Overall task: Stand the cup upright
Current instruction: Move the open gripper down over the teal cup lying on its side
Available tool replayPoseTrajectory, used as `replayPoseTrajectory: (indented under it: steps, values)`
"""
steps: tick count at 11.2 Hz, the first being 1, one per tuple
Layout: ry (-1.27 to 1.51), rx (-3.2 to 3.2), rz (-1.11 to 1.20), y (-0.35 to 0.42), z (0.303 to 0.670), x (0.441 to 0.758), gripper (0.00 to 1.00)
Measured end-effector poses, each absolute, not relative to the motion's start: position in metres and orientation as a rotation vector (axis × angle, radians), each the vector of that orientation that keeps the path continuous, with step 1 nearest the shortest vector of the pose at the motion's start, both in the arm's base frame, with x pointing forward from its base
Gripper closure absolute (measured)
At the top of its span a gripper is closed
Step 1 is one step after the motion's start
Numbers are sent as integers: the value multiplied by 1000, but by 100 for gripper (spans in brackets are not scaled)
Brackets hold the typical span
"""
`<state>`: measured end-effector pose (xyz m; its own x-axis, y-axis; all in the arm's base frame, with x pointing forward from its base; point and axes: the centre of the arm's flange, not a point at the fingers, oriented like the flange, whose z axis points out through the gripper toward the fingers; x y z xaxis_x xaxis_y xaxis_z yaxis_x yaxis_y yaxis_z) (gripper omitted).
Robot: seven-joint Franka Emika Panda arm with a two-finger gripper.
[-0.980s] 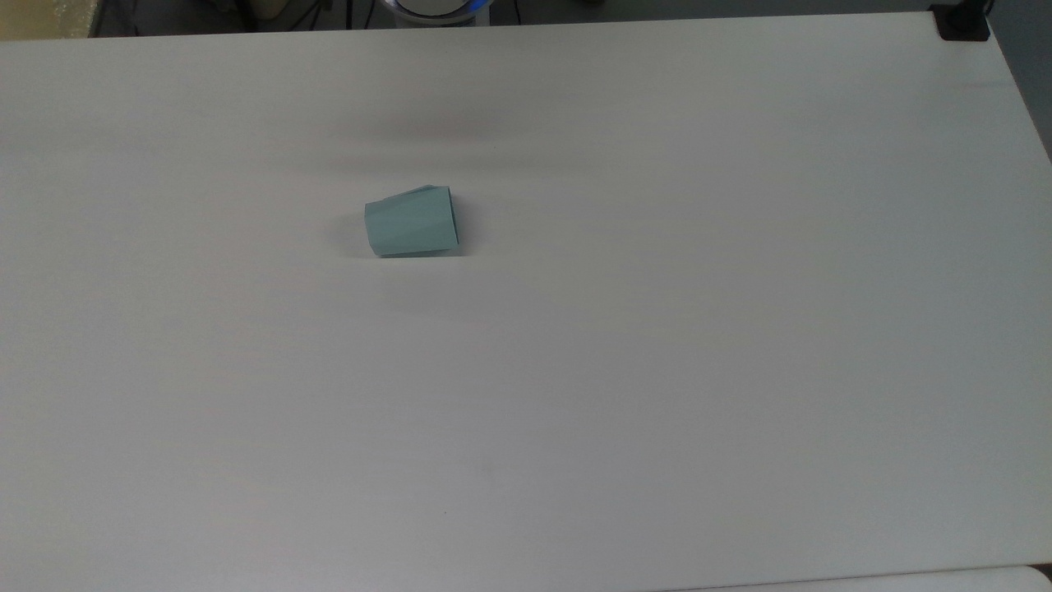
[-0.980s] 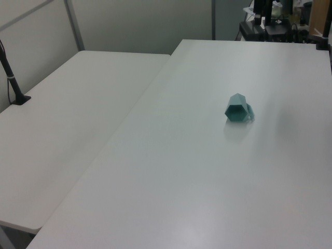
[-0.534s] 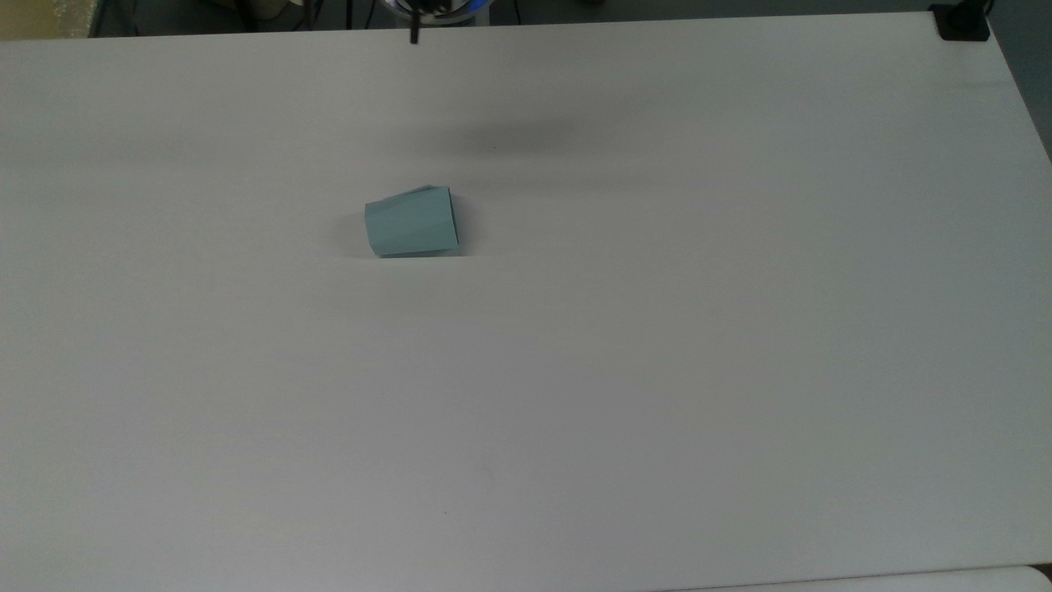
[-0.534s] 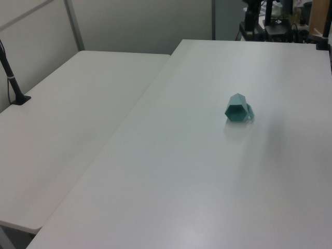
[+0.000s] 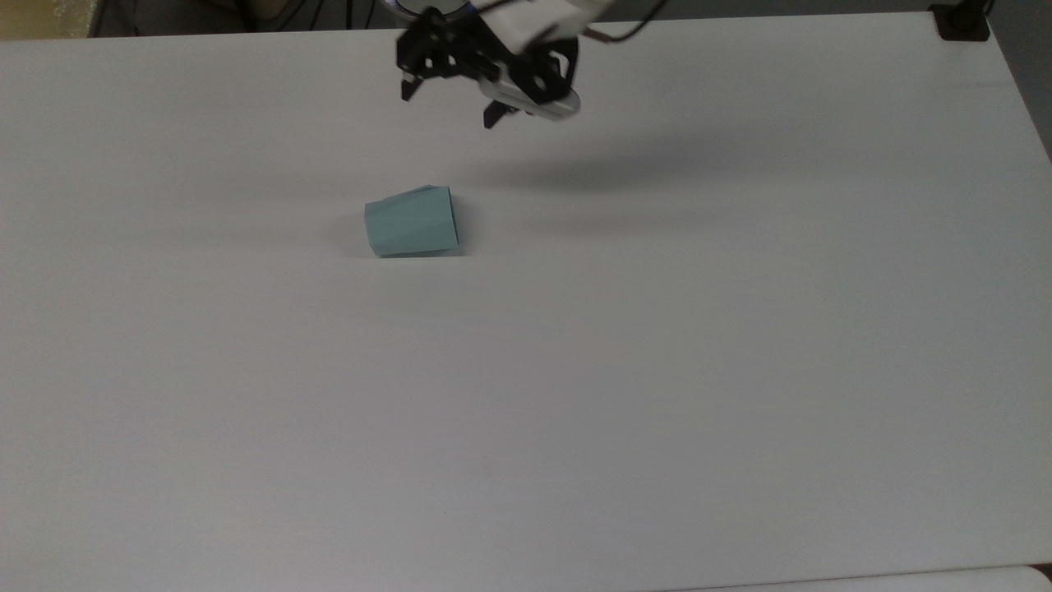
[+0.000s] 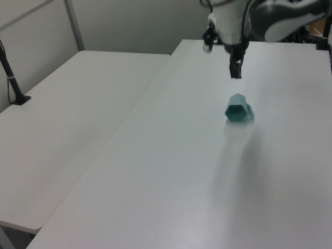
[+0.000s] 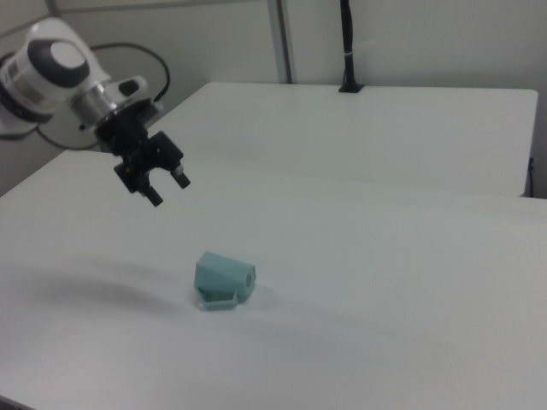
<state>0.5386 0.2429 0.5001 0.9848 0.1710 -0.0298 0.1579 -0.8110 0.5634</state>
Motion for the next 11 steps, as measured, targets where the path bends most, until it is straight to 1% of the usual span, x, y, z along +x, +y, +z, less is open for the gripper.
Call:
replayPoseTrajectory:
  steps: [2,4,9,11]
  values:
    - [246,2412,101,275,454,527,0]
    - [257,2356,106,279,425,516,0]
    - [288,2269,122,276,344,517,0]
    - [293,2249,125,277,328,519,0]
